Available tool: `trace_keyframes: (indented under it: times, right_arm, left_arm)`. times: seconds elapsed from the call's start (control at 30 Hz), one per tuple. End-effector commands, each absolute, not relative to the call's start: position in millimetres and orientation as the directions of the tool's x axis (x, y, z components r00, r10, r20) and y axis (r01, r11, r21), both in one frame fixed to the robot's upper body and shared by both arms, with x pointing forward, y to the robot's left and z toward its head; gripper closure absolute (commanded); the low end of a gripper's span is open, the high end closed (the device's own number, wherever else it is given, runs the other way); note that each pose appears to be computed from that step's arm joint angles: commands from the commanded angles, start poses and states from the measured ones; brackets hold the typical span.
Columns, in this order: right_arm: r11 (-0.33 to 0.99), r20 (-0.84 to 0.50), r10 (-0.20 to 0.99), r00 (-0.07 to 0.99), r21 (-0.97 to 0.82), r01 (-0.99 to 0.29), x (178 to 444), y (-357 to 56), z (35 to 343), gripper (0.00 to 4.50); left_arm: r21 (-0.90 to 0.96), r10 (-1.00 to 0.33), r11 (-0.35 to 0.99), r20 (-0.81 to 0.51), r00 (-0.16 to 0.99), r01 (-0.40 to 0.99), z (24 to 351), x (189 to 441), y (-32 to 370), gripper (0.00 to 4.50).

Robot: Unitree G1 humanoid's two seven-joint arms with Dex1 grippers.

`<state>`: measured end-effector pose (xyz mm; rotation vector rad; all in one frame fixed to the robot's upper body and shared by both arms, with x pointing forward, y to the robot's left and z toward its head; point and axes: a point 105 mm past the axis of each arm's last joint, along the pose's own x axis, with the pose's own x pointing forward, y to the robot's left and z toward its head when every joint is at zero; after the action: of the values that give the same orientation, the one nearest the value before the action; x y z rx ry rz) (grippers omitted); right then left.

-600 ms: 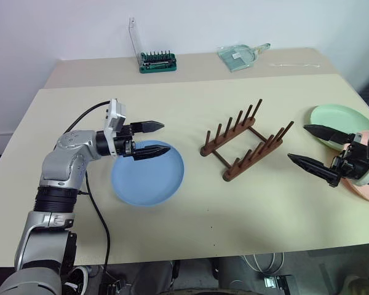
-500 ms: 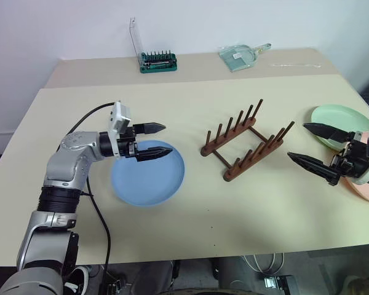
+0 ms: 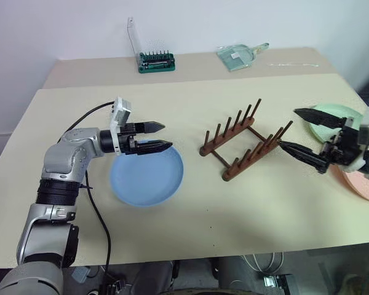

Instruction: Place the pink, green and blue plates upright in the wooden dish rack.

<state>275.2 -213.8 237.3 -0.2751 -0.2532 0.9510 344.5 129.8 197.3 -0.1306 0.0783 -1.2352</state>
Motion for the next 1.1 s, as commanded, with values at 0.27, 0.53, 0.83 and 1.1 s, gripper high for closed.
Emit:
trace_keyframes:
  times: [0.27,0.53,0.83,1.1]
  right_arm:
    - [0.467,0.169,0.884,0.436,-0.328,-0.821,279,-181,246,0.1]
    - [0.473,0.21,0.881,0.425,-0.333,-0.816,283,-173,248,0.1]
    - [0.519,0.201,0.854,0.479,-0.355,-0.777,284,-190,246,0.1]
    - [0.56,0.026,0.81,0.587,-0.332,-0.759,259,-238,231,0.1]
  left_arm:
    - [-0.306,-0.896,0.385,0.102,0.432,0.871,244,339,141,0.0]
    - [-0.026,-0.878,0.42,-0.266,0.399,0.907,205,329,129,0.0]
    - [-0.025,-0.921,0.315,-0.251,0.299,0.949,194,298,27,0.0]
    - [-0.048,-0.906,0.27,-0.35,0.237,0.962,176,285,6,0.0]
